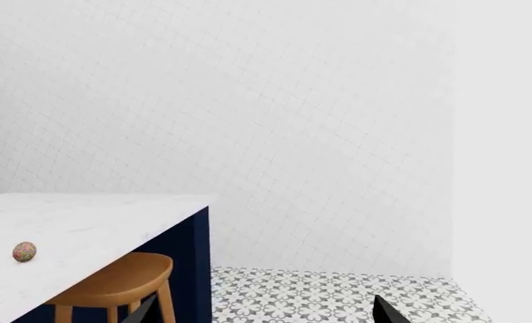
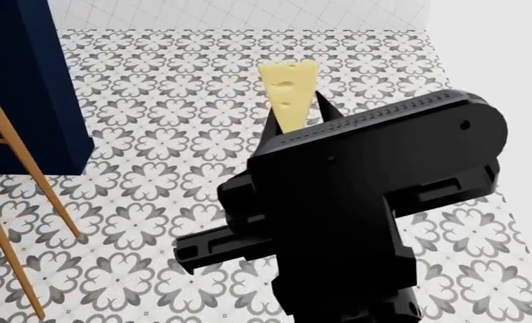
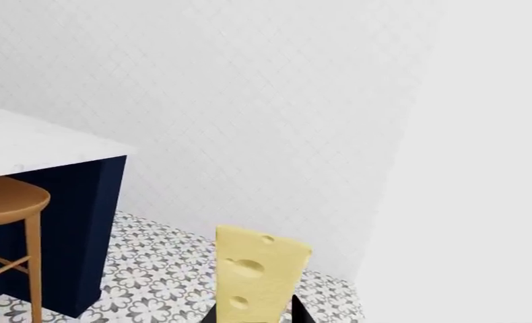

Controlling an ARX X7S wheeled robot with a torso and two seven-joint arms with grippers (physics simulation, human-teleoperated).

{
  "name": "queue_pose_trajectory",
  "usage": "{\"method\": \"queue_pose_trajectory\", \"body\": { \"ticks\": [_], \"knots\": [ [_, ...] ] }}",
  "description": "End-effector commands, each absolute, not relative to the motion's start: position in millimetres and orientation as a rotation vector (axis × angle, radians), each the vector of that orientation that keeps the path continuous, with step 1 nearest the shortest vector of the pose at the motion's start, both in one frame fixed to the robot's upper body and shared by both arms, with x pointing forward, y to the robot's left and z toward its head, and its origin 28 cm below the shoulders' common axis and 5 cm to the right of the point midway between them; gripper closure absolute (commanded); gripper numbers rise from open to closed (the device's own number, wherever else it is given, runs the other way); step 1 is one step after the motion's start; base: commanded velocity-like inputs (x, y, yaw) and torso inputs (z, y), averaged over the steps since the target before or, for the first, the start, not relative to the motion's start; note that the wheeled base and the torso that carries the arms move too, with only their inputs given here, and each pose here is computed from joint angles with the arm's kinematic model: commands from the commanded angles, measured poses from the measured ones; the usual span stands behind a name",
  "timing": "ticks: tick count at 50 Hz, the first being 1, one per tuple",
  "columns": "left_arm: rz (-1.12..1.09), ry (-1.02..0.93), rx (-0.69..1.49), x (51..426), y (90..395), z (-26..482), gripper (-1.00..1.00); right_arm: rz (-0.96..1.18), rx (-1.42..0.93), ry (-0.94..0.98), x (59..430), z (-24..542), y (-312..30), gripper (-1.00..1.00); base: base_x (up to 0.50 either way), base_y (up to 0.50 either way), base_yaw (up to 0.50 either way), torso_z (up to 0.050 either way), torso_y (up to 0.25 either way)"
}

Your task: Pick up the wedge of cheese and place it on the slice of bread to prepare a simple cheese on bread dish.

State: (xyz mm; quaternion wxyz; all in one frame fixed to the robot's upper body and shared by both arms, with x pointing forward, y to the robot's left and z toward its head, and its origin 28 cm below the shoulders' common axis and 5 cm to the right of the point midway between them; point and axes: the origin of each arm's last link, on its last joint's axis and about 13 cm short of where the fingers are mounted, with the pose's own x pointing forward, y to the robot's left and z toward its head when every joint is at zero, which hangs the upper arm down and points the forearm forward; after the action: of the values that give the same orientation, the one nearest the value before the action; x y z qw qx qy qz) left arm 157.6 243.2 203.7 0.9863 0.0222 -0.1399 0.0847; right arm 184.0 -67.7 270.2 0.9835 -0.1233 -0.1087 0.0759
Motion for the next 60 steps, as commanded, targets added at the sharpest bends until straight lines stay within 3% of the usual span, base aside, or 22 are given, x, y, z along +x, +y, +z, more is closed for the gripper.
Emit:
{"method": "queue_pose_trajectory", "body": {
  "ticks": [1, 60],
  "knots": [
    [0.173, -0.282, 0.044, 157.5, 243.4, 203.8, -1.0, 0.133, -0.329, -0.217, 183.8, 270.5, -67.7, 1.0, 0.0, 0.0, 0.0, 0.0, 0.0],
    [0.166, -0.285, 0.041, 157.3, 243.0, 204.7, -1.0, 0.201, -0.371, -0.183, 188.8, 273.4, -59.5, 1.0, 0.0, 0.0, 0.47, 0.0, 0.0]
  ]
}}
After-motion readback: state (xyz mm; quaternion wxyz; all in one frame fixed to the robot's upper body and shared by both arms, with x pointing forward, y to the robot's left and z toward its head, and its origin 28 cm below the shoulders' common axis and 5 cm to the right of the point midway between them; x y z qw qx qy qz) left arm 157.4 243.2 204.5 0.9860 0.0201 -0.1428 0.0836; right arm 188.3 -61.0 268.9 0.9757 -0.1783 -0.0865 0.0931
